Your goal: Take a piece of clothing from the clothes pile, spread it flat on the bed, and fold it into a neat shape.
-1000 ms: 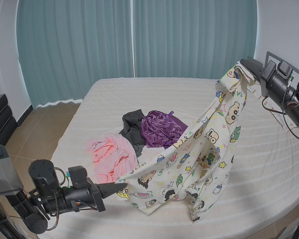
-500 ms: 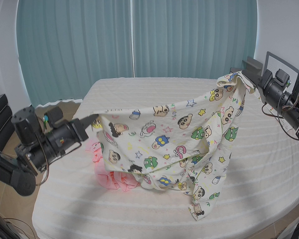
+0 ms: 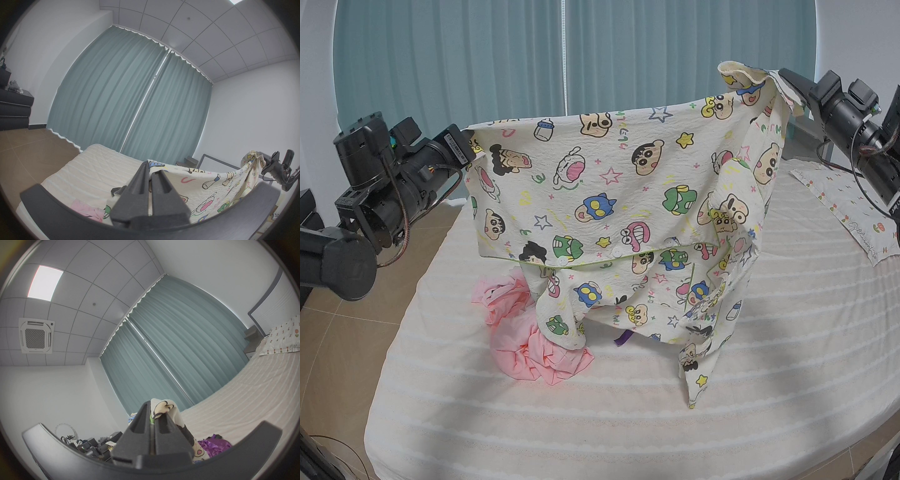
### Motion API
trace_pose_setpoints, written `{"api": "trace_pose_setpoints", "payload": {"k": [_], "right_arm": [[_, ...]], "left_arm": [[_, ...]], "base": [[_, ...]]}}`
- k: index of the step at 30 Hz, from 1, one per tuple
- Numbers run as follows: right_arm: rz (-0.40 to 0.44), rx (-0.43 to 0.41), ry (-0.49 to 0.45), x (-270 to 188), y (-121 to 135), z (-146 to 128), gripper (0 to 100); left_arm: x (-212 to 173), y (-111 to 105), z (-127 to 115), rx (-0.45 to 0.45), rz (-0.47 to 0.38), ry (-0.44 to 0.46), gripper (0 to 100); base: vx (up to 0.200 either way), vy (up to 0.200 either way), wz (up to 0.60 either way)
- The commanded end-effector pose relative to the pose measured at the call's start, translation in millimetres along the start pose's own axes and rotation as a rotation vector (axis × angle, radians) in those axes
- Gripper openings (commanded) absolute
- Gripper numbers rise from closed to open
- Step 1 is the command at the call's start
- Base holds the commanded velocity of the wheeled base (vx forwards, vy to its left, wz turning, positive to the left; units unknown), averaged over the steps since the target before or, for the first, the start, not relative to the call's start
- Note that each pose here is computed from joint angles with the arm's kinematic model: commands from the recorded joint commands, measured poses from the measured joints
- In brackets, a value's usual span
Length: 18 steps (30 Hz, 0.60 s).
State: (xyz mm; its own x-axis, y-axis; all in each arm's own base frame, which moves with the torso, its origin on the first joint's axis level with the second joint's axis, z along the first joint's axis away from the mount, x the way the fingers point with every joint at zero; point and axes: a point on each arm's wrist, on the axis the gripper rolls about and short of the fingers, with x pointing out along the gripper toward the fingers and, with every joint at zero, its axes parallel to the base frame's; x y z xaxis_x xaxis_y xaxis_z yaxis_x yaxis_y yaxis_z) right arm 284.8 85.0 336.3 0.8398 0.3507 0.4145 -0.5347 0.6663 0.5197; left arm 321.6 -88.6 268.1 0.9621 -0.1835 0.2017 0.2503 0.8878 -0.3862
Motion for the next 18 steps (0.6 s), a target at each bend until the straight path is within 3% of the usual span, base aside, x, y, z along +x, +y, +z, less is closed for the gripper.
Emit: {"api": "trace_pose_setpoints", "payload": {"k": [1, 7, 13, 18], "right_arm": [[-0.052, 0.015, 0.056, 14.7, -18.6, -29.2, 0], [-0.150, 0.023, 0.102, 20.5, -43.7, -59.6, 0], [-0.210, 0.022, 0.099, 30.6, -58.7, -74.2, 0], [-0.228, 0.022, 0.054, 39.0, -62.8, -80.5, 0]], "left_arm": [[19.1, 8.2, -28.3, 0.010, 0.029, 0.062, 0], [26.6, 18.9, -58.0, 0.017, 0.077, 0.132, 0], [26.3, 9.6, -78.4, 0.015, 0.052, 0.192, 0], [39.8, 1.2, -83.1, 0.013, 0.032, 0.180, 0]], "base": [[0.000, 0.000, 0.00], [0.000, 0.000, 0.00], [0.000, 0.000, 0.00], [0.000, 0.000, 0.00]]}}
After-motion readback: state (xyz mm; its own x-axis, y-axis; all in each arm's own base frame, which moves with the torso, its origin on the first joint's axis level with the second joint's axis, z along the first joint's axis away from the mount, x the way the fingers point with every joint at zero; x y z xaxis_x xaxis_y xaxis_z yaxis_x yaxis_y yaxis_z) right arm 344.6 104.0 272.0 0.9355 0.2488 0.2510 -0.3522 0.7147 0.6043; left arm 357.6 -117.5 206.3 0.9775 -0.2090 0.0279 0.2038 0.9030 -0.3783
